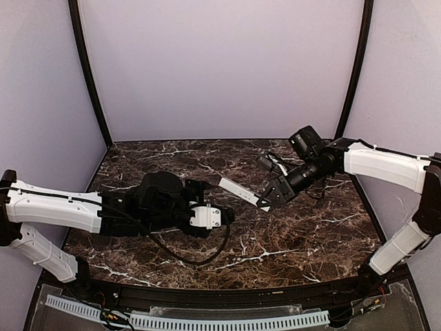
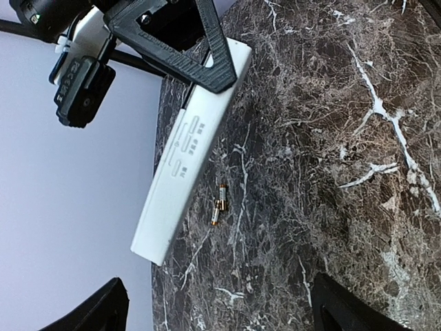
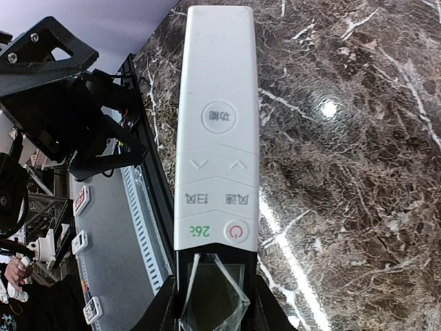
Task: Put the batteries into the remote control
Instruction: Pass from the right arm to the left, then pass from the left arm to the right, then pass from the right arm to the left
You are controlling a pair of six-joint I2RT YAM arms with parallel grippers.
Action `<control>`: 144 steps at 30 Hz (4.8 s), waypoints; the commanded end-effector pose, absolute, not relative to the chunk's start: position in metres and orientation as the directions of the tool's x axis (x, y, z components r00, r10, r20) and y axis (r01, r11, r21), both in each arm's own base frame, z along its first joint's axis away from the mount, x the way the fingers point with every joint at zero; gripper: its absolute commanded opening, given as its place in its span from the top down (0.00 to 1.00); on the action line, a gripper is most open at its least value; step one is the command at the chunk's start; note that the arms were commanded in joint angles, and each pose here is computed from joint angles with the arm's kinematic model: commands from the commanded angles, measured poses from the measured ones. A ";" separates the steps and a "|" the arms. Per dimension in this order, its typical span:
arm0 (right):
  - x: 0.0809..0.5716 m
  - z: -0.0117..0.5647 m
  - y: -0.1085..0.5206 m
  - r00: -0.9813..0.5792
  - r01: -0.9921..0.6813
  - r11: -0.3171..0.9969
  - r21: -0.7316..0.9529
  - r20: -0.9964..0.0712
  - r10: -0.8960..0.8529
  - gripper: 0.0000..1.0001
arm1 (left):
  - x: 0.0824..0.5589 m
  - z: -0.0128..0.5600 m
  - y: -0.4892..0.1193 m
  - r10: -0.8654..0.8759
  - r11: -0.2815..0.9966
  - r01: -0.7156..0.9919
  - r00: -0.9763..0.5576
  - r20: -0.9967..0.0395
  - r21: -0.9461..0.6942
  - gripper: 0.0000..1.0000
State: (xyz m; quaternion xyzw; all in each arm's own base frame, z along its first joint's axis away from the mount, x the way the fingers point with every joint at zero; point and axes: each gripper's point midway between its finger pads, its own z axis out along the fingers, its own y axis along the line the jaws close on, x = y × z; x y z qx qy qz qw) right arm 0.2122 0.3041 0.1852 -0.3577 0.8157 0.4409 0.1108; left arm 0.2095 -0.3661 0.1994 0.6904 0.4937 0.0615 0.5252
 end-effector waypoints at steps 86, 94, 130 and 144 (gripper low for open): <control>0.142 0.296 0.333 -0.333 -0.917 -0.056 0.394 -0.837 -0.434 0.69 | 0.158 0.273 -0.410 0.492 -0.168 0.946 -0.162 -0.855 -0.276 0.98; 0.141 0.294 0.334 -0.370 -0.899 -0.053 0.435 -0.819 -0.439 0.94 | 0.167 0.280 -0.409 0.466 -0.145 0.952 -0.174 -0.867 -0.269 0.89; 0.202 0.258 0.334 -0.768 -0.608 0.145 0.780 -0.532 -0.357 1.00 | 0.227 0.239 -0.412 0.693 0.188 0.852 0.237 -0.681 0.489 0.53; 0.211 0.281 0.312 -0.443 -0.895 0.075 0.439 -0.857 -0.264 0.21 | 0.200 0.266 -0.398 0.526 0.131 0.978 0.071 -0.847 0.163 0.97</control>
